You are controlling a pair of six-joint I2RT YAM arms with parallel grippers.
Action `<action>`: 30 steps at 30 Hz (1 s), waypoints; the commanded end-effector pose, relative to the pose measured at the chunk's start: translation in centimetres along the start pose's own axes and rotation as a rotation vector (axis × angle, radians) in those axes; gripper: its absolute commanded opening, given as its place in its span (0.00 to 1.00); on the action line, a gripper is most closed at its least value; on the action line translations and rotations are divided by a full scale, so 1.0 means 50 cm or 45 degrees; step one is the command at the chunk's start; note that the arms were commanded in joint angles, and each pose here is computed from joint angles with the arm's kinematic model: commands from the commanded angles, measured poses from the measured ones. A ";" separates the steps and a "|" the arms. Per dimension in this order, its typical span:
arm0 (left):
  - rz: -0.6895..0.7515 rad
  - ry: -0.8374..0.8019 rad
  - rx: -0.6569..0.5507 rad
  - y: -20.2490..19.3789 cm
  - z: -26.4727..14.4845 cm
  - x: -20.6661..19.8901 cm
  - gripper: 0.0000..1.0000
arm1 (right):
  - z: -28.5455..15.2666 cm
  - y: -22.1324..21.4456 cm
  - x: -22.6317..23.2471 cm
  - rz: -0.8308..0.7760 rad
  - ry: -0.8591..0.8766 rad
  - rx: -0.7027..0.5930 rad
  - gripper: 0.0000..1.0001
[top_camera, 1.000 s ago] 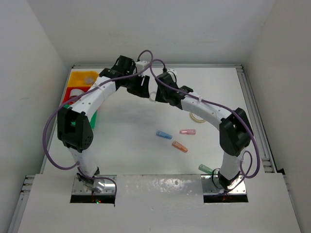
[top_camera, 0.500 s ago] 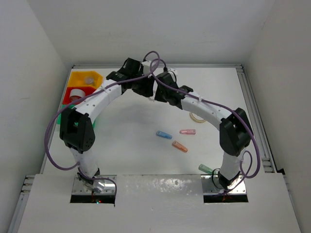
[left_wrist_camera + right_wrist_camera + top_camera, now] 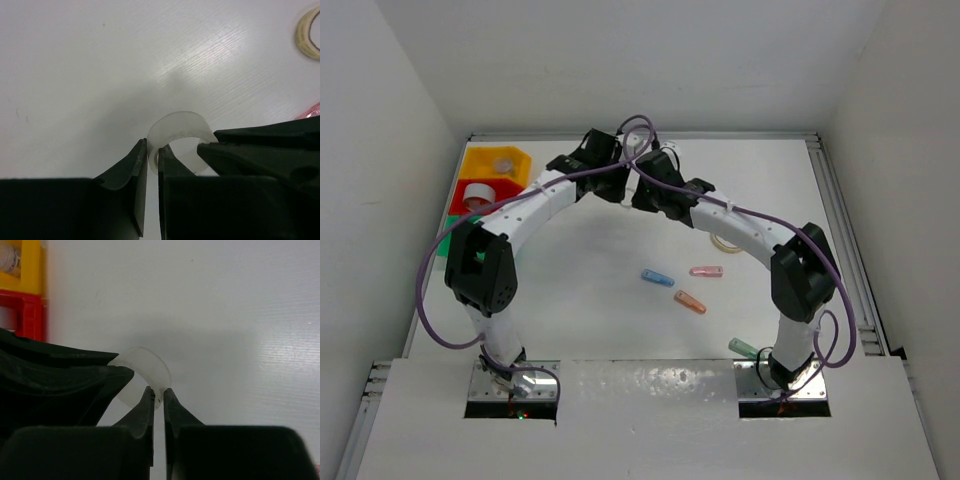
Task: Sort the stationery into containers
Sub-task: Place the stationery in the storage box.
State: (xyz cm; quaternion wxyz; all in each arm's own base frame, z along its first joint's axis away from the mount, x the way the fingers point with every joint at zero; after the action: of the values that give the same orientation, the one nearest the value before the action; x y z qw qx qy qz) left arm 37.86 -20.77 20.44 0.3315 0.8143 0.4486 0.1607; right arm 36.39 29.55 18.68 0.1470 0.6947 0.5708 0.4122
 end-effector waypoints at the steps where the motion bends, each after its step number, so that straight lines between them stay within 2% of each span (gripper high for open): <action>1: -0.011 -0.019 0.006 -0.003 0.002 -0.002 0.00 | -0.019 0.029 0.044 -0.005 0.169 -0.050 0.11; 2: -0.030 -0.002 0.009 -0.004 -0.001 0.011 0.00 | -0.023 0.025 0.048 -0.021 0.205 -0.027 0.23; 3: -0.087 0.045 0.022 -0.009 -0.010 0.052 0.00 | -0.025 0.018 0.043 -0.058 0.214 -0.020 0.44; 7: -0.234 0.194 0.069 -0.034 -0.063 0.203 0.00 | -0.067 0.027 0.022 -0.139 0.245 -0.075 0.69; 8: -0.265 0.222 0.076 -0.041 -0.077 0.235 0.00 | -0.078 0.031 0.020 -0.159 0.256 -0.092 0.70; 11: -0.433 0.396 0.064 -0.087 -0.161 0.399 0.00 | -0.128 0.039 0.000 -0.218 0.276 -0.152 0.72; 14: -0.509 0.538 0.064 -0.132 -0.208 0.500 0.00 | -0.131 0.013 -0.045 -0.275 0.196 -0.129 0.73; 16: -0.547 0.585 0.098 -0.165 -0.209 0.547 0.00 | -0.130 0.002 -0.077 -0.277 0.148 -0.102 0.73; 22: -0.561 0.597 0.208 -0.209 -0.149 0.596 0.00 | -0.124 -0.008 -0.148 -0.181 0.085 -0.029 0.73; 30: -0.516 0.678 0.294 -0.243 -0.109 0.619 0.00 | -0.131 -0.004 -0.200 -0.136 0.010 -0.028 0.73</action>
State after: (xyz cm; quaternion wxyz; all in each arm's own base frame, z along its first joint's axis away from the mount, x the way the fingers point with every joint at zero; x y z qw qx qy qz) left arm 43.16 11.03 13.42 0.1396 0.6717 0.7003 0.1975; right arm 31.31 19.05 16.73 0.1714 0.6629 0.6185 0.3855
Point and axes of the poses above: each gripper's point midway between its finger pads, its own z axis out along the fingers, its own x axis along the line the jaws close on, y = z × x, the point moved 6 cm from there along -z, back along the fingers, and after that the axes turned 2 degrees about z, right-handed, at the moved point
